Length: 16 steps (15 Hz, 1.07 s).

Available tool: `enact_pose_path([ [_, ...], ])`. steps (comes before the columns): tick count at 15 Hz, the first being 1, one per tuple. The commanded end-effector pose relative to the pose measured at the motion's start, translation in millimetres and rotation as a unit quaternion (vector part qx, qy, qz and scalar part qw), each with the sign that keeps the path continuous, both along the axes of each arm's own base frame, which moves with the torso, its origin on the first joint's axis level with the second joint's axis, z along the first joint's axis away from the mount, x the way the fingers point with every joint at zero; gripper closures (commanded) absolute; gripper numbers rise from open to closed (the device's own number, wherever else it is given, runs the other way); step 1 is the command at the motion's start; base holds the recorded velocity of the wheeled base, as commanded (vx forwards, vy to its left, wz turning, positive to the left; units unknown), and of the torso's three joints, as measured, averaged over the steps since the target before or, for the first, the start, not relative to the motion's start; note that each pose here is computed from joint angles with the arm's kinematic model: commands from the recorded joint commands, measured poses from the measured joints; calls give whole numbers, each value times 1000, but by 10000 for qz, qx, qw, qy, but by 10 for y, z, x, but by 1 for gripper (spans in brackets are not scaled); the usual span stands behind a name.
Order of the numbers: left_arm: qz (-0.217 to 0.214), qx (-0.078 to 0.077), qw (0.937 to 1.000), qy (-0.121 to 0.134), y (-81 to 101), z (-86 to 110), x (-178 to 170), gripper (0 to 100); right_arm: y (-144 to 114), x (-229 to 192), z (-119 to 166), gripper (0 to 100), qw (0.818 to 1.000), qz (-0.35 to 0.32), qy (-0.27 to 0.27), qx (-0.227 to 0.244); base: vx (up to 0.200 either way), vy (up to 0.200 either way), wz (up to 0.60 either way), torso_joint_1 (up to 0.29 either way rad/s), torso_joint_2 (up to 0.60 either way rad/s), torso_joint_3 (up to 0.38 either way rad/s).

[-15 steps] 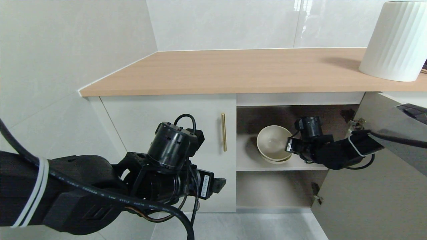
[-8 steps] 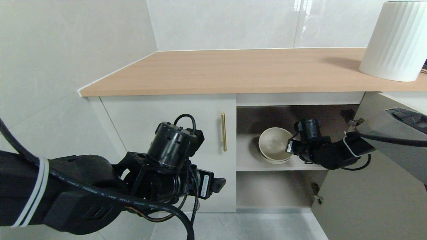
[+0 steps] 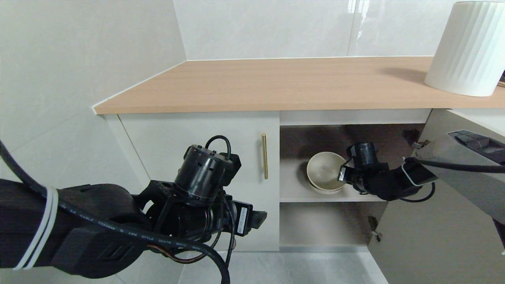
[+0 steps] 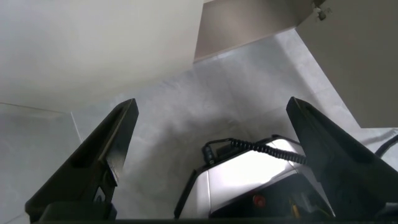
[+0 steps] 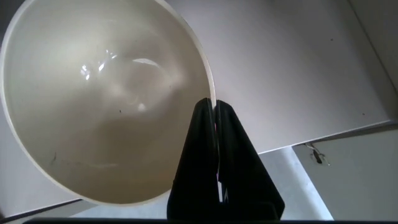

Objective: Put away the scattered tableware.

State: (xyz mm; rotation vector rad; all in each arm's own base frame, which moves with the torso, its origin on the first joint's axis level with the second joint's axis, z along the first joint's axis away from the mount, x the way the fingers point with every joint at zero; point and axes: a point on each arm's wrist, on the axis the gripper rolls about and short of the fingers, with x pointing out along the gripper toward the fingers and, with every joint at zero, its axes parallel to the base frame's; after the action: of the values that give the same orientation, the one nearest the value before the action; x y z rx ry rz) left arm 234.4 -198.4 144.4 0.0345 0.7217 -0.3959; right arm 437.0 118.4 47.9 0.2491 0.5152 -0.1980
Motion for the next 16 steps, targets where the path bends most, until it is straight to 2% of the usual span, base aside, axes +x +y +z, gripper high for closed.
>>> enact_pose_path([
  [1, 9, -3, 10000, 3, 0, -3, 6, 0, 0, 3, -11, 100, 10000, -3, 7, -3, 0, 0, 0, 0, 0, 0],
  [2, 9, -3, 10000, 3, 0, -3, 6, 0, 1, 4, -25, 0, 10000, -3, 22, -8, 0, 0, 0, 0, 0, 0],
  [10, 32, -8, 10000, -3, 12, 1, 13, 0, 32, -44, 21, 0, 10000, 69, 41, 32, 0, 0, 0, 0, 0, 0],
  [13, 122, -19, 9999, -24, 54, 15, 45, 0, 97, -169, 160, 0, 9997, 219, 28, 145, 0, 0, 0, 0, 0, 0],
  [15, 240, -26, 9997, 35, 77, -14, 28, 0, 119, -465, 353, 0, 9968, 634, 356, 329, 0, 0, 0, 0, 0, 0],
  [16, 328, -89, 9994, 17, 99, 11, 19, 0, 97, -608, 444, 0, 9948, 801, 466, 425, 0, 0, 0, 0, 0, 0],
])
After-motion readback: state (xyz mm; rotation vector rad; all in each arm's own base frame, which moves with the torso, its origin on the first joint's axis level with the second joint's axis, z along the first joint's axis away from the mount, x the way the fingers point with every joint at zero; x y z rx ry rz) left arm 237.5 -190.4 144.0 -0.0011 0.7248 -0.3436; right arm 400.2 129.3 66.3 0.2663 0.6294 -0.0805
